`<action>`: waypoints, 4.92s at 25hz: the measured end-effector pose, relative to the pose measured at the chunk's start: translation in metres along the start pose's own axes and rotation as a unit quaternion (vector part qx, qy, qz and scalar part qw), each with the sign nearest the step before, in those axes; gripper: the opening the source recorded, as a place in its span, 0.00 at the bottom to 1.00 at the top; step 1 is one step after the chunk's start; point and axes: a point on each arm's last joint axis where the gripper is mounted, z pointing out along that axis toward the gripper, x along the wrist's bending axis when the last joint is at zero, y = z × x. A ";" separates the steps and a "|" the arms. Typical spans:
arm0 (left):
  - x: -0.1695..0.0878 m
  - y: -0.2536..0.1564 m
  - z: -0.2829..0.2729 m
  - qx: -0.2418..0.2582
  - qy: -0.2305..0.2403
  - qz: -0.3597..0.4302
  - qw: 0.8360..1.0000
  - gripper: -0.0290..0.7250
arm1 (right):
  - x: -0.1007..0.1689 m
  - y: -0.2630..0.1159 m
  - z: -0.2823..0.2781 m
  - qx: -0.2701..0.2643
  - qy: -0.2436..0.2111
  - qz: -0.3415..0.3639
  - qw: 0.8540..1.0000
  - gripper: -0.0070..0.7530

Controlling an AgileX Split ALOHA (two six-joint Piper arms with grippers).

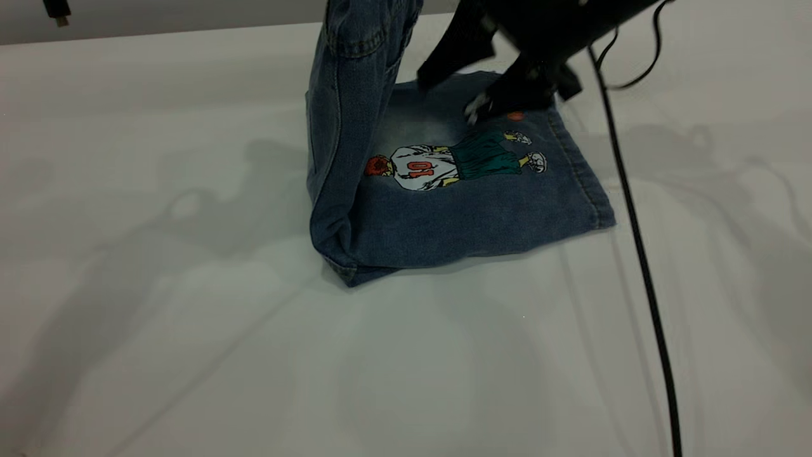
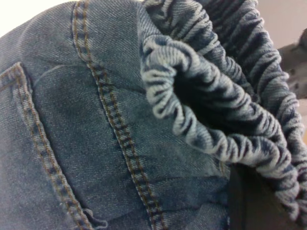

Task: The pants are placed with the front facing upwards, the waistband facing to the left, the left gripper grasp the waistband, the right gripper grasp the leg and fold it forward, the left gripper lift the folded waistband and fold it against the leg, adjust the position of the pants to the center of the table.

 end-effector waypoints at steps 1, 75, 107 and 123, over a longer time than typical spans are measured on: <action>0.000 0.000 0.000 0.000 0.000 0.000 1.000 0.24 | -0.001 0.003 -0.007 -0.006 -0.004 -0.003 1.000 0.65; -0.071 0.059 -0.161 -0.250 0.047 0.215 0.943 0.81 | 0.073 -0.005 0.044 0.003 -0.369 -0.125 0.921 0.64; -0.073 0.057 -0.161 -0.243 0.037 0.225 0.943 0.78 | 0.088 -0.045 0.053 0.142 -0.428 -0.085 0.888 0.64; -0.128 0.012 -0.234 -0.239 0.162 0.304 0.908 0.78 | 0.263 -0.056 -0.154 0.004 -0.358 -0.243 0.902 0.61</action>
